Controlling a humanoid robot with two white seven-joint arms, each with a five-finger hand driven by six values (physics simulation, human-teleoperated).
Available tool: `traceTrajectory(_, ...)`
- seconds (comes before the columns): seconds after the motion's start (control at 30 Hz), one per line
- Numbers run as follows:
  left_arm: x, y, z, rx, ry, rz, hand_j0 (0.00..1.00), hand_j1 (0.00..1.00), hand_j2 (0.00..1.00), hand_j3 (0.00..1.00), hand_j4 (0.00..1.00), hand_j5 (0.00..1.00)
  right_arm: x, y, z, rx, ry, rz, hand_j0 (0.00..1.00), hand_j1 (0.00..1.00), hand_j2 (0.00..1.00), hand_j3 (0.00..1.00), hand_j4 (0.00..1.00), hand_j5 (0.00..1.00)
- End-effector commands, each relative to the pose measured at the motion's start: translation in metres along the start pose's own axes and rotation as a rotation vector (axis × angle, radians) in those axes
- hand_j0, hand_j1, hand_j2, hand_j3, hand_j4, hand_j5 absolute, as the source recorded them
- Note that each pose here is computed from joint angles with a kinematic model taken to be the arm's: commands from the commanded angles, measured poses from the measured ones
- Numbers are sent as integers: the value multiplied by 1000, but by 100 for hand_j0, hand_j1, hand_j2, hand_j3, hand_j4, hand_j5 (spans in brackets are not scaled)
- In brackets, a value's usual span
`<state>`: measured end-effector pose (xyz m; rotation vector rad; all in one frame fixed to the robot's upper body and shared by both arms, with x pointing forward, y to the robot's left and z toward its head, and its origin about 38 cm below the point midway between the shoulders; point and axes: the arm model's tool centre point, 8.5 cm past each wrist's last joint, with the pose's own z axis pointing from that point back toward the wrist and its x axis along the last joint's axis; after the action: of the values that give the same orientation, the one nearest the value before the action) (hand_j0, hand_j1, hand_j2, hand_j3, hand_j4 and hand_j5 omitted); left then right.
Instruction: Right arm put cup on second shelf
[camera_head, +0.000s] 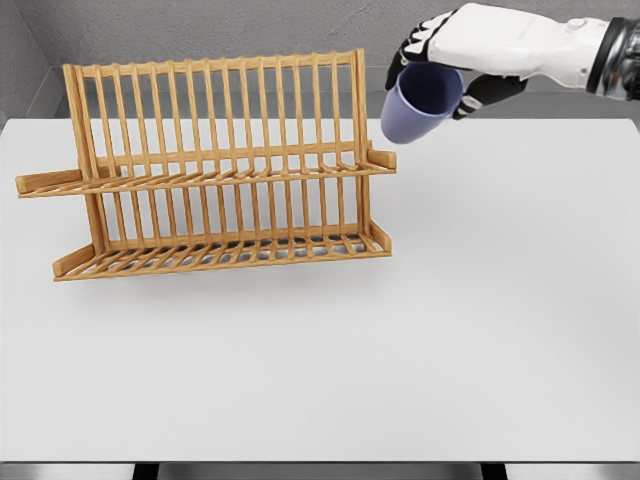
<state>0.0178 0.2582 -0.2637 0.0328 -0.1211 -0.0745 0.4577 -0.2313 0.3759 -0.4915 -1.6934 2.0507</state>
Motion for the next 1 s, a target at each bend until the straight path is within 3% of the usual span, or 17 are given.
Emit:
traceTrajectory(0.0, 1, 0, 0, 0, -2, 0, 100, 100, 100, 100, 100, 100, 7, -4, -2, -8, -18, 11, 64, 64, 64, 64, 64, 64)
traceTrajectory(0.3, 1, 0, 0, 0, -1, 0, 100, 100, 100, 100, 100, 100, 36, -14, -12, -29, -95, 60, 64, 64, 64, 64, 64, 64)
traceTrajectory(0.47, 0, 0, 0, 0, 0, 0, 100, 100, 100, 100, 100, 100, 41, -15, -15, -32, -112, 67, 64, 64, 64, 64, 64, 64)
traceTrajectory(0.97, 1, 0, 0, 0, -3, 0, 100, 100, 100, 100, 100, 100, 49, 10, -32, 38, -140, 54, 64, 64, 64, 64, 64, 64)
